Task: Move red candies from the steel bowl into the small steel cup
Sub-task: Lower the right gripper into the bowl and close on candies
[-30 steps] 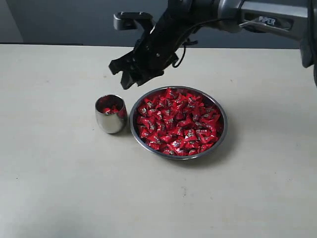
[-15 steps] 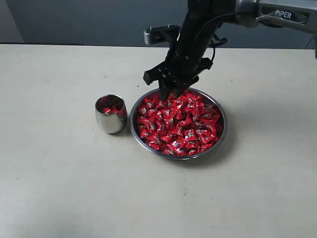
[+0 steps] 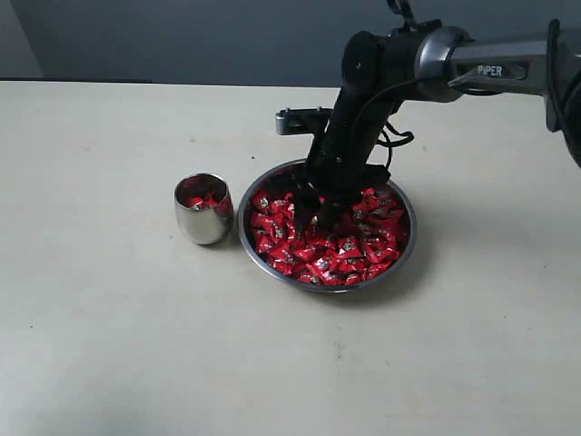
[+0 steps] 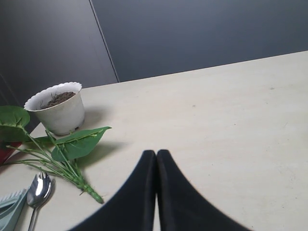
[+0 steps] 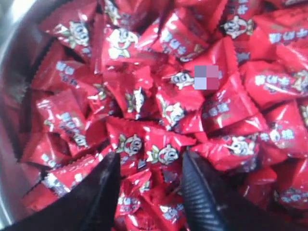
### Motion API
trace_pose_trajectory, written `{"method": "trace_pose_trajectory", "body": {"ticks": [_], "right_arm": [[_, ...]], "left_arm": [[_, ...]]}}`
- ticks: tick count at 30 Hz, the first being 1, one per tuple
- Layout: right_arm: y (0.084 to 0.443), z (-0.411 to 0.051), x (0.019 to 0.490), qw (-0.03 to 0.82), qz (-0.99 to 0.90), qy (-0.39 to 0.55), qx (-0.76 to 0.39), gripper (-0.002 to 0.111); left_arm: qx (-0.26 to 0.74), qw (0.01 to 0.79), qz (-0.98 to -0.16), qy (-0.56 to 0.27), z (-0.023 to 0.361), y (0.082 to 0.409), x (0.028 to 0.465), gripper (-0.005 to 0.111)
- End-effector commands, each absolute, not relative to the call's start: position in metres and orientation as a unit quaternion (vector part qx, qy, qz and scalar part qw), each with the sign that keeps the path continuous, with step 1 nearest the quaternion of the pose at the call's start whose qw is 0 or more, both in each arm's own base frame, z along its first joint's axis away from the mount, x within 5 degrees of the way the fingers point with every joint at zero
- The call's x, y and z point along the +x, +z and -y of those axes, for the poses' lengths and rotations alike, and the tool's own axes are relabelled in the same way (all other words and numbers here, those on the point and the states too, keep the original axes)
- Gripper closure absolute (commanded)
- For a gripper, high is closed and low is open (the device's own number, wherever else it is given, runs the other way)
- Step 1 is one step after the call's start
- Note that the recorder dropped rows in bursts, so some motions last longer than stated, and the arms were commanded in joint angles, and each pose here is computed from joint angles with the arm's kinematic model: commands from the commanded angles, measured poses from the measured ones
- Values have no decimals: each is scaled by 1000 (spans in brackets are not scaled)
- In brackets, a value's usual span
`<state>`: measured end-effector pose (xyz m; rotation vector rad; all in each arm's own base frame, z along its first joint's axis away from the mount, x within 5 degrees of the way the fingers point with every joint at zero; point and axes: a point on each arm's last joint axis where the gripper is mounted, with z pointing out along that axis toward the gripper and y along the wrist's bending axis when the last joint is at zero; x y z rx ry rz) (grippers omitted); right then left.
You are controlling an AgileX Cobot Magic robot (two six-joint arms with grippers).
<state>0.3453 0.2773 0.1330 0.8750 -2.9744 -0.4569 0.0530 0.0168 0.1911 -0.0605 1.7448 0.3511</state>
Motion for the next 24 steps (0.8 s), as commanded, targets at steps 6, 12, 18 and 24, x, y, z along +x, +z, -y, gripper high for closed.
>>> {"method": "trace_pose_trajectory", "body": {"ticks": [6,12,18,24], "right_arm": [[122,-277,347,11,952,-142,271,102],[135,-276,346,-2,951,-145,273,108],[159,-275,345,-28,948,-151,278,108],[183,-274,343,-54,944,-161,283,108]], "left_arm": [[-24,635,-757,153,-17,192,53,106],[-24,635,-757,153,-17,192,53,106],[-24,635,-757,153,-17,192,53,106],[-24,635,-757,153,-17,192,53,106]]}}
